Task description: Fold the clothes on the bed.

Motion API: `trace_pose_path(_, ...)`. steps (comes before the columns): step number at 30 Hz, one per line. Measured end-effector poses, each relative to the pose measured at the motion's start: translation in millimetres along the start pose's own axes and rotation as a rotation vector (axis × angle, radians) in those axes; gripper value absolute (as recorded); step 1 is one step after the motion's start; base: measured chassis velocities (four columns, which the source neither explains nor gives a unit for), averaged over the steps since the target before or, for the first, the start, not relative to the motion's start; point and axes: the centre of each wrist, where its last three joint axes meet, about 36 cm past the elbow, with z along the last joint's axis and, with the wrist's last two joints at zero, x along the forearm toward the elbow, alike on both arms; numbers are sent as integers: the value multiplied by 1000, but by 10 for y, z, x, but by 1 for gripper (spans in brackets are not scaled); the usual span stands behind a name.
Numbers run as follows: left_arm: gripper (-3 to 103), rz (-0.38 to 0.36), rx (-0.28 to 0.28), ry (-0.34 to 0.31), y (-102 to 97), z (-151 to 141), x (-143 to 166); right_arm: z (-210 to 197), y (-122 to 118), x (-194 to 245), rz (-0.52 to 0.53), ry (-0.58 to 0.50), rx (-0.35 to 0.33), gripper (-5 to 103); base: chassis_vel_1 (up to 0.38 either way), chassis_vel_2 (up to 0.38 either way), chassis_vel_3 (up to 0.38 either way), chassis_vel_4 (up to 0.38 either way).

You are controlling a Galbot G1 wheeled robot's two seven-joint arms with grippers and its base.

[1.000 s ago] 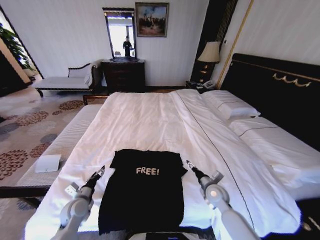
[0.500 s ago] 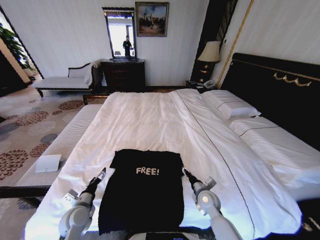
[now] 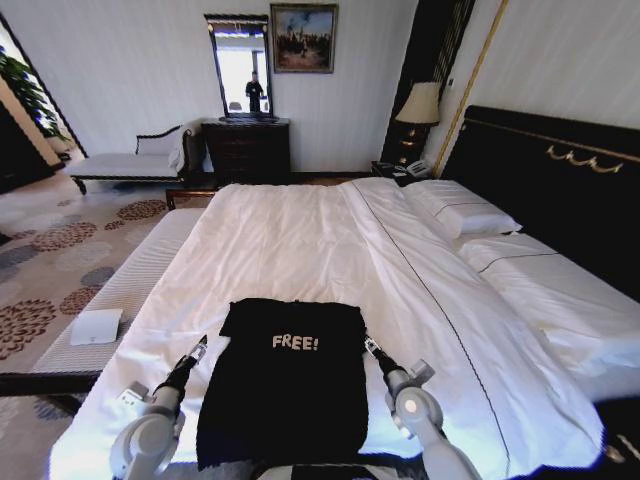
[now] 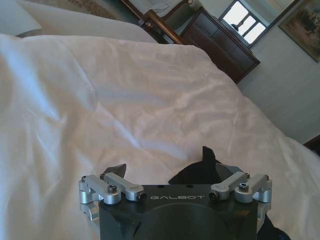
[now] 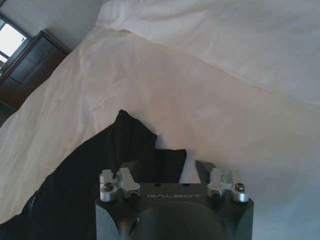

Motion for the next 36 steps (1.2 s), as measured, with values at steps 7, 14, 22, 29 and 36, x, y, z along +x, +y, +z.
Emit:
trace_pose_path(7,100,-4,19,8,0,-11,21,20,5,-2,9,3,-14,43,0,0,0,0)
trace_pose_path(14,100,-2,19,5,-15,-28,26,34,-16,-56,21,5,-19,24,0,0,0,0)
trace_pose_path(22,100,-4,25,9,-23,7,6,10,-16,-106,25,1,-17,22,0,0,0,0)
trace_pose_path(29,100,-5,29,6,-31,11,-16,-27,-17,-117,19,-2,-17,3,0,0,0,0)
trace_pose_path(36,100,-10,31,3,-30,9,-32,-87,10,-114,5,-10,-7,0,0,0,0,0)
